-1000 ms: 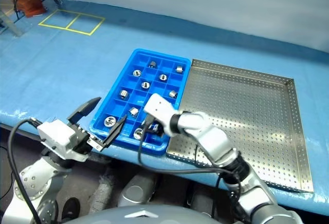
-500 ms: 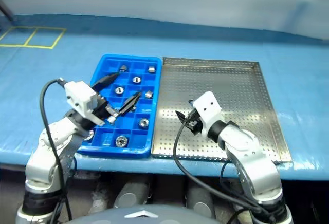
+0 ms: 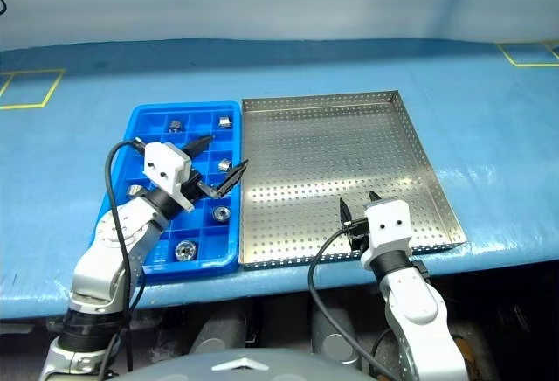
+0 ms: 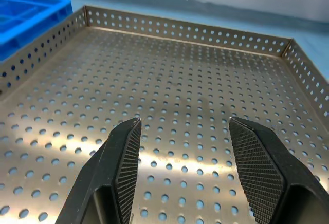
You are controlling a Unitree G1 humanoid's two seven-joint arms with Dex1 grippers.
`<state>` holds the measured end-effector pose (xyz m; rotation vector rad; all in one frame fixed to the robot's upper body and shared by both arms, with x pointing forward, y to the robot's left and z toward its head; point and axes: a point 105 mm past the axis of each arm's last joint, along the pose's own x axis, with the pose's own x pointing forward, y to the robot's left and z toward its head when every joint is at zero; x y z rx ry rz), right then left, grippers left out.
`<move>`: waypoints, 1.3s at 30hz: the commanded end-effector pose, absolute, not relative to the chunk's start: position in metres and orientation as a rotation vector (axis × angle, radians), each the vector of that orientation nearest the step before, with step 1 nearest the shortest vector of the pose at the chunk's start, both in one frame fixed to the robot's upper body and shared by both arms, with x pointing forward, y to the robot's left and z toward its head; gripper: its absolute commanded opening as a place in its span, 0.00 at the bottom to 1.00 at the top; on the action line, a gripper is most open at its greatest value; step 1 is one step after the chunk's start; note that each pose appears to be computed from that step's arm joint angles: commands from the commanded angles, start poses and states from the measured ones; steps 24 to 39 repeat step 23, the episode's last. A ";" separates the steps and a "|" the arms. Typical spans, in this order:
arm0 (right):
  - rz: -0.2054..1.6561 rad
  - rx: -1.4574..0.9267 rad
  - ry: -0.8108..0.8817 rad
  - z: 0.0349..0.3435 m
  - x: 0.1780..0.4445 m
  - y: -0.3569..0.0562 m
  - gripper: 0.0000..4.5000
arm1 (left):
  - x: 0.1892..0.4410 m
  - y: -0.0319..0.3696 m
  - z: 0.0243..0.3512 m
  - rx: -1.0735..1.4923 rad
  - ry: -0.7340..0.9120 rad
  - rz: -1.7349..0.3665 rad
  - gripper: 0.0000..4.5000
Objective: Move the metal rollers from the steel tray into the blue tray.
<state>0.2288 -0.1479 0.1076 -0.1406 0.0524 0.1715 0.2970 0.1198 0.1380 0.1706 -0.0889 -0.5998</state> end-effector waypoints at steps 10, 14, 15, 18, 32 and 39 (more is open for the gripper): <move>0.175 -0.160 -0.010 0.117 0.228 -0.148 0.63 | 0.291 0.121 0.148 0.145 -0.154 -0.558 1.00; 0.188 -0.160 -0.005 0.114 0.225 -0.146 0.63 | 0.286 0.122 0.145 0.145 -0.150 -0.554 1.00; 0.192 -0.159 -0.004 0.113 0.225 -0.145 0.63 | 0.284 0.123 0.144 0.146 -0.149 -0.555 1.00; 0.205 -0.156 -0.004 0.111 0.225 -0.142 0.63 | 0.281 0.123 0.142 0.145 -0.149 -0.556 1.00; 0.216 -0.153 -0.015 0.112 0.226 -0.140 0.63 | 0.279 0.122 0.140 0.141 -0.150 -0.561 1.00; 0.216 -0.153 -0.015 0.112 0.226 -0.140 0.63 | 0.279 0.122 0.140 0.141 -0.150 -0.561 1.00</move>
